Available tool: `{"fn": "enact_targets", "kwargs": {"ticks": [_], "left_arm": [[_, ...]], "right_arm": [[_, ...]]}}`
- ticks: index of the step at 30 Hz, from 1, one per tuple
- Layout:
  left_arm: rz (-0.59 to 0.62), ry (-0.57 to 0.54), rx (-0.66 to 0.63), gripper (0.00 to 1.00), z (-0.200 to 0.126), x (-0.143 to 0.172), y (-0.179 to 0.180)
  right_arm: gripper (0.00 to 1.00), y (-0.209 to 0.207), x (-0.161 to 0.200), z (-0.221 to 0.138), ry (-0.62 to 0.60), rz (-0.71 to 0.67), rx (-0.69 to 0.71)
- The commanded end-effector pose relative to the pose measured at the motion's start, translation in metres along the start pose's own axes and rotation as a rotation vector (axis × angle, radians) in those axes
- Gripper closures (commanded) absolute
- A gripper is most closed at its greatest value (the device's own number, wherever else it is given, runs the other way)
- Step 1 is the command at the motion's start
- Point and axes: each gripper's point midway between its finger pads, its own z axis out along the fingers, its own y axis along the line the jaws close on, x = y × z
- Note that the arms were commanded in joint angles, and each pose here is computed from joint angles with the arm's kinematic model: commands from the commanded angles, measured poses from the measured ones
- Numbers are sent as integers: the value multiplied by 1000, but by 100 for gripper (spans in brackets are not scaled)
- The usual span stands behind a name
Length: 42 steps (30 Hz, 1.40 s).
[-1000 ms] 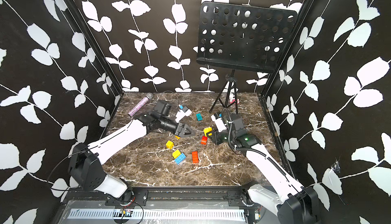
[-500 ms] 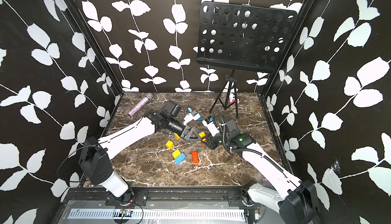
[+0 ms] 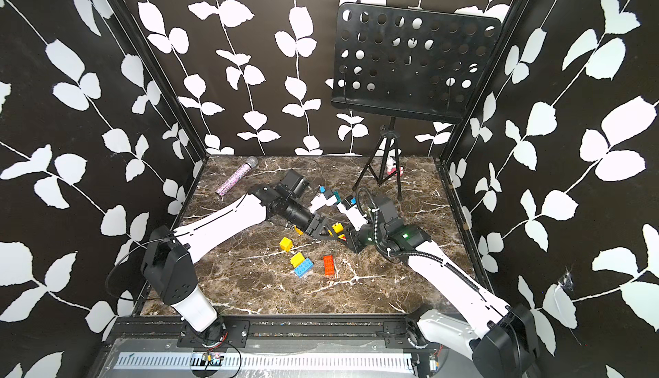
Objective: Assemble the letter r with lego
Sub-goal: Pick up the lego brick from the center of the board.
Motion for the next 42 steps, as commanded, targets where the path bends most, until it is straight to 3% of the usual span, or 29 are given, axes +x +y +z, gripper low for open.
{"fn": "enact_targets", "kwargs": {"ticks": [1, 10, 23, 34, 42], "left_arm": [[52, -71, 17, 39, -12, -17, -16], [-5, -36, 1, 43, -3, -15, 0], [-57, -179, 21, 39, -34, -33, 13], [-43, -86, 120, 42, -15, -12, 0], [-57, -24, 104, 40, -7, 6, 5]], "right_arm": [[70, 12, -7, -1, -14, -51, -34], [70, 21, -9, -2, -14, -76, -57], [71, 24, 0, 3, 23, -99, -46], [71, 16, -3, 3, 12, -101, 8], [71, 15, -8, -5, -20, -110, 34]]}}
